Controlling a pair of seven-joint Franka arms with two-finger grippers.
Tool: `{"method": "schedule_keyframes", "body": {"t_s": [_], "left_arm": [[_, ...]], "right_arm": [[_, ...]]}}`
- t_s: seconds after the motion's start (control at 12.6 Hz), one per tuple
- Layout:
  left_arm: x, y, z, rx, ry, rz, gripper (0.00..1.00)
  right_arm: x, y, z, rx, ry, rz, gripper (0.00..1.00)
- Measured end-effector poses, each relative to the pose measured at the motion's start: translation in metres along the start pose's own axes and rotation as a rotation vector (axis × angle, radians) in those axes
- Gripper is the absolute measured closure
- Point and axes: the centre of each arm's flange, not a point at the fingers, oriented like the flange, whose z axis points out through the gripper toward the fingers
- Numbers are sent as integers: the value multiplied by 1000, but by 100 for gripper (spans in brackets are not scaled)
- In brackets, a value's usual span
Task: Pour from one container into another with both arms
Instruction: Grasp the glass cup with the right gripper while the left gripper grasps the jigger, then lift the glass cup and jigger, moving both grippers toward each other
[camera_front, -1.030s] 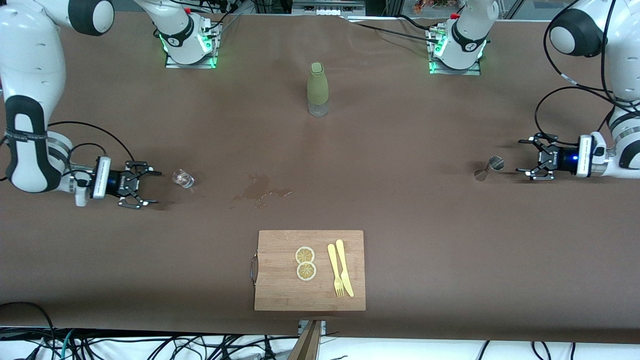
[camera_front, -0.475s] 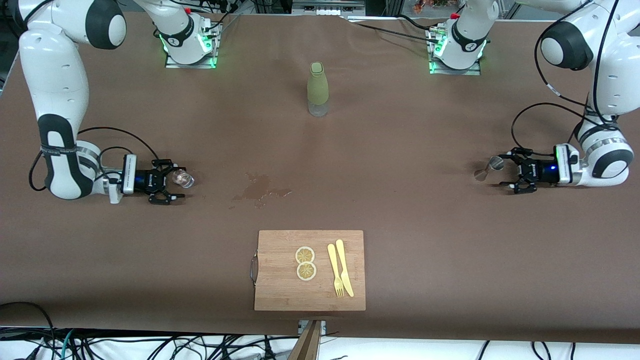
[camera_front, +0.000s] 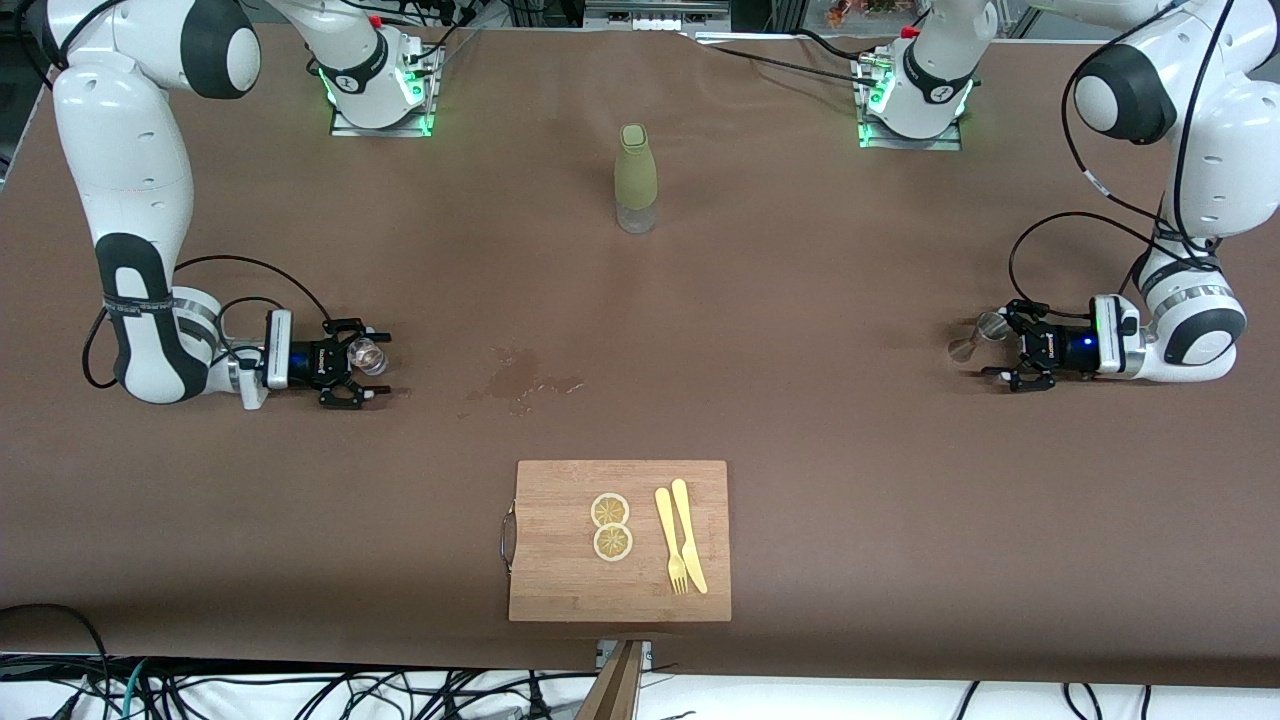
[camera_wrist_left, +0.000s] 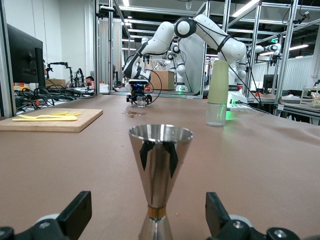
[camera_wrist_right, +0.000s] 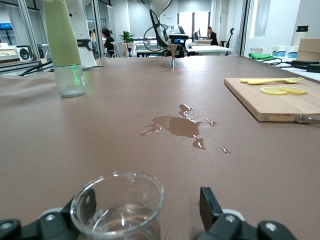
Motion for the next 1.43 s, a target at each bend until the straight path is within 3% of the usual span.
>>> {"method": "schedule_keyframes", "body": {"t_s": [0.08, 0.32, 0.55, 0.63, 0.71, 0.79, 0.87, 1.03, 1.11, 1.27, 1.43], "left_arm": [[-4, 2, 1, -1, 2, -7, 0], [-11, 4, 4, -3, 6, -16, 2], [-10, 2, 4, -6, 4, -12, 7], [-9, 1, 4, -6, 3, -10, 18], [-9, 1, 3, -7, 2, -8, 31], [-8, 0, 3, -7, 1, -7, 38], [-8, 0, 3, -8, 1, -6, 38], [-7, -2, 3, -8, -2, -2, 60], [-7, -2, 2, -9, -3, -1, 61], [-5, -3, 2, -11, 0, 5, 79], [-4, -4, 2, -12, -1, 7, 79]], "right_arm": [[-1, -1, 0, 1, 1, 0, 6], [-6, -7, 3, 4, 9, 15, 48], [-5, -9, 5, 13, 28, 18, 78], [-5, -9, 5, 13, 29, 18, 84], [-4, -9, 6, 14, 31, 18, 85], [-4, -9, 6, 16, 34, 17, 85], [-2, -9, 7, 19, 44, 18, 85], [4, -6, 7, 24, 60, 38, 86], [12, -1, 4, 21, 58, 48, 86], [36, 10, -3, 13, 53, 71, 86], [64, 21, -6, 12, 53, 88, 86]]}}
